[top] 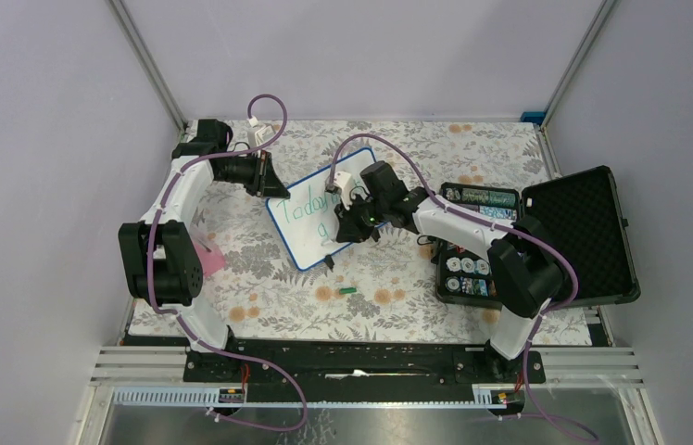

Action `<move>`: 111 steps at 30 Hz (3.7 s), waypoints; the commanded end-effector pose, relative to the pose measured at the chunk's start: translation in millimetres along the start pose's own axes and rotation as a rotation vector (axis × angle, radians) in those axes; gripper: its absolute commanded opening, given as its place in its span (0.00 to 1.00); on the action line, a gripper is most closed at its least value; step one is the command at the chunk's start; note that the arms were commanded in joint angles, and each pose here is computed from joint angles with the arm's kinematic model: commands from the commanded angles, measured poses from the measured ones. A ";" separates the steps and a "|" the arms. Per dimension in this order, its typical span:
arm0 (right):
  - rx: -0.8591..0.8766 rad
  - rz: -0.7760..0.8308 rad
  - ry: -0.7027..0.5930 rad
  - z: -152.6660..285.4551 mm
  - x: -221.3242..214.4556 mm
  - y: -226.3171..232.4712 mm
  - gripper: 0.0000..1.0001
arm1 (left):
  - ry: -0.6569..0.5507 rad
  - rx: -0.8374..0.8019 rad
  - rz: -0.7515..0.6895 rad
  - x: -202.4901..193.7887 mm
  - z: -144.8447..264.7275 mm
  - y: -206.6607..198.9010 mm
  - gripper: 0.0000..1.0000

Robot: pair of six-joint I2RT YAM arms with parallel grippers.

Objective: Write a sentence on the whiteboard

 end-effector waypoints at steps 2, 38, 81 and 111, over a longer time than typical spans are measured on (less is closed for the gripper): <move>0.057 0.028 -0.120 25.1 43.1 12.7 0.00 | -0.004 0.046 -0.051 8.3 1.3 6.9 0.00; -0.052 -0.020 -0.116 32.9 38.3 -33.6 0.00 | -0.002 0.051 -0.085 6.6 2.7 4.2 0.00; -0.052 -0.005 -0.080 15.9 29.3 -30.8 0.00 | 0.004 0.055 -0.090 7.0 0.8 6.0 0.00; -0.126 0.013 -0.090 32.7 31.6 -44.8 0.00 | 0.002 0.056 -0.086 7.9 1.0 6.3 0.00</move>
Point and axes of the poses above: each gripper's point midway between its finger pads, its own z axis back along the fingers, its own y axis along the line the jaws close on, x = y × z, the point moved 3 cm from there along z, back along the fingers, and after that the axes turned 3 degrees about z, right-handed, at the moved point
